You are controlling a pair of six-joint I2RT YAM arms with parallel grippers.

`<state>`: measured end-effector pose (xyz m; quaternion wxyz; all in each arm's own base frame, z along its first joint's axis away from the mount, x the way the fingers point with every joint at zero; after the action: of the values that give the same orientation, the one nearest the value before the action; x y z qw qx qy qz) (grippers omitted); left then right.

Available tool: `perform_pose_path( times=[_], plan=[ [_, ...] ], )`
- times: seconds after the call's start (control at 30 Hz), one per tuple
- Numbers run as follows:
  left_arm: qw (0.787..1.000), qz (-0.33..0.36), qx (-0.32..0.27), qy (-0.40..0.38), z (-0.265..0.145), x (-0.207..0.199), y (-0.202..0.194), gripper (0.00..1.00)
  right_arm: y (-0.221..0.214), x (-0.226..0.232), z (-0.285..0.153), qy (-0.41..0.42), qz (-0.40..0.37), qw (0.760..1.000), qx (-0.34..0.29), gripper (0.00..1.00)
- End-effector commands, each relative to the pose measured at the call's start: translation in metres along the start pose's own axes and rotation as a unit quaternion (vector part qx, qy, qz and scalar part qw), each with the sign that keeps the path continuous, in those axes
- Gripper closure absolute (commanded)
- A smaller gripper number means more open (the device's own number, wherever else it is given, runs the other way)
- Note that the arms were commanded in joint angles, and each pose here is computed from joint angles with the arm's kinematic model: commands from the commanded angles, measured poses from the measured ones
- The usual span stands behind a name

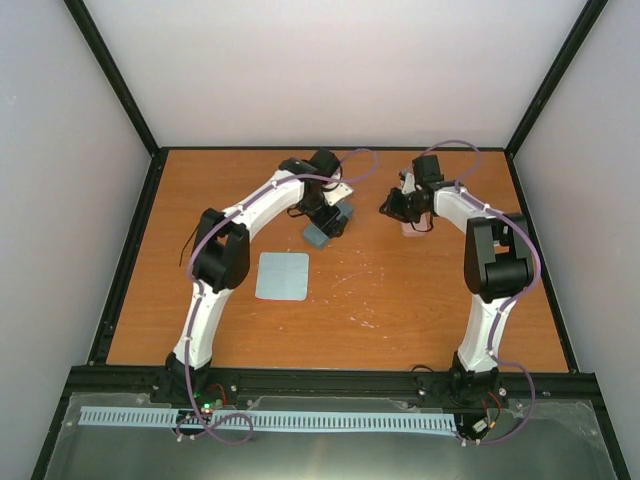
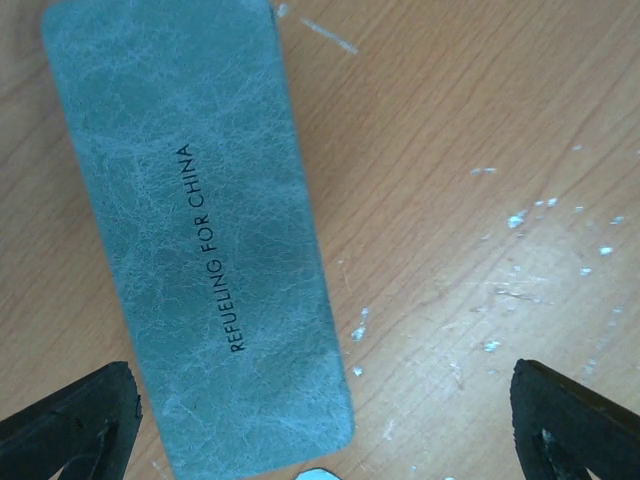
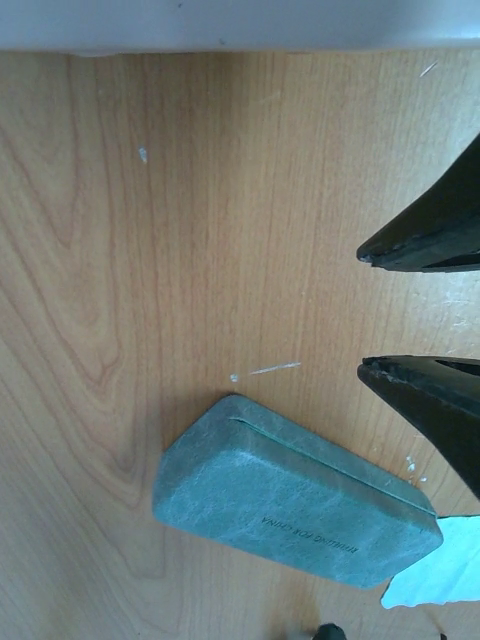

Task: Organize the sunglasses
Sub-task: Pick up the sunglasses case at the center of the board.

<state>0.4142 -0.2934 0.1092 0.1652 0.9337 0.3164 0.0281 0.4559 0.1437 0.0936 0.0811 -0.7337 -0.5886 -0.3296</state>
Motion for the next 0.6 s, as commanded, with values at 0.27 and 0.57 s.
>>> perform_pose_path(
  times=[0.27, 0.57],
  plan=[
    [0.996, -0.008, 0.060, 0.072, 0.037, 0.022, -0.023, 0.01, 0.006, 0.004, -0.018, 0.024, -0.010, 0.999, -0.024, 0.75],
    [0.995, -0.008, 0.081, 0.055, 0.059, 0.014, -0.033, 0.00, 0.001, 0.001, -0.016, 0.027, -0.006, 0.999, -0.020, 0.75]
  ],
)
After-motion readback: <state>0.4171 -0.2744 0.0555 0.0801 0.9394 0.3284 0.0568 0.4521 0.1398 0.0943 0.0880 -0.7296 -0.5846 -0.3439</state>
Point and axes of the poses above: each gripper's point midway between its finger pads, its own z axis out along the fingers, its own x axis along the line the jaws close on, y = z × x, the point moved 2 cm from there along -z, back along the fingers, and after that the axes turned 6 degrees about z, right-handed, at the moved point
